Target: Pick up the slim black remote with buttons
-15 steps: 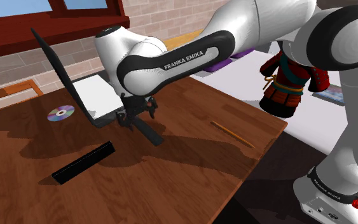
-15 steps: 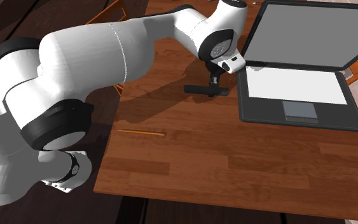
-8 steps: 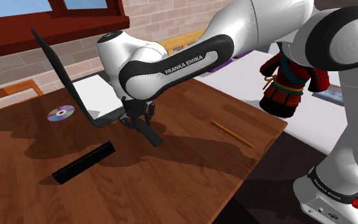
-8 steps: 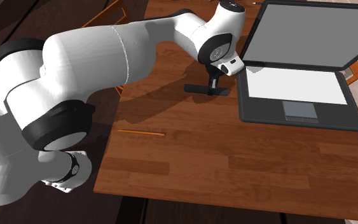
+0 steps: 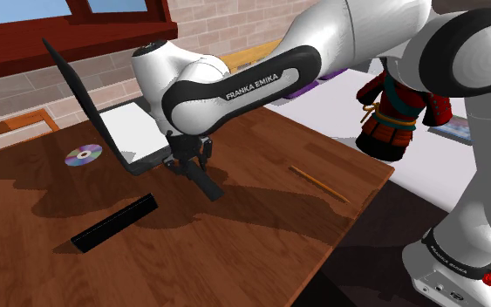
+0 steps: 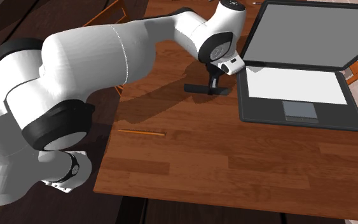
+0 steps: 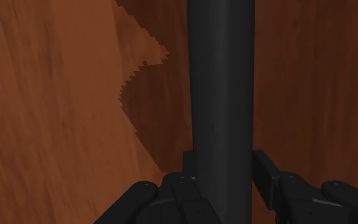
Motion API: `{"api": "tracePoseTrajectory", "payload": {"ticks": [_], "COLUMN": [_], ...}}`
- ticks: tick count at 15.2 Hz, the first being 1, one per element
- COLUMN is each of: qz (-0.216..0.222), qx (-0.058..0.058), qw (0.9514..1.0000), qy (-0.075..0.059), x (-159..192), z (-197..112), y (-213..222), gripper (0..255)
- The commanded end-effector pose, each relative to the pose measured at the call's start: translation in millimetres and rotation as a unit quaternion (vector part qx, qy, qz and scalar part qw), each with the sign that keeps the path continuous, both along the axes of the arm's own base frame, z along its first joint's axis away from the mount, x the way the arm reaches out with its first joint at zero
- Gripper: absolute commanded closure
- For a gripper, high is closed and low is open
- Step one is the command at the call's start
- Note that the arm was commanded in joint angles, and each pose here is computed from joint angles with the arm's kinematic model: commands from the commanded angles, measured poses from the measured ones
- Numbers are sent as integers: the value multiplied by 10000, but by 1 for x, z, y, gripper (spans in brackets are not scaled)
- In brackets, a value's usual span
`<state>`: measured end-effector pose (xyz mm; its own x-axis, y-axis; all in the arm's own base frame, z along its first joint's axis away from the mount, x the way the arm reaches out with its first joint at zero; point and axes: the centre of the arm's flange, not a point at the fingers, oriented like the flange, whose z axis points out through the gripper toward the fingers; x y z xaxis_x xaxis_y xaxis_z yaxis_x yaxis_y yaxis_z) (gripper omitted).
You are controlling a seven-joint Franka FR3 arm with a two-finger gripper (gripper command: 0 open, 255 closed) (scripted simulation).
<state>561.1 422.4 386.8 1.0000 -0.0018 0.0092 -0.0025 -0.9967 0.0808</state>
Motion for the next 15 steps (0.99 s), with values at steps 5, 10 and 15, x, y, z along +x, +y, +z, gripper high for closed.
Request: {"api": "tracePoseTrajectory", "payload": {"ticks": [5, 10, 15], "qz": [-1, -1, -1], "qx": [-2, -2, -2], "qw": [10000, 10000, 10000], "qy": [1, 1, 2], "x": [0, 0, 0], "z": [31, 57, 74], "y": [0, 0, 0], "gripper": [255, 255, 255]}}
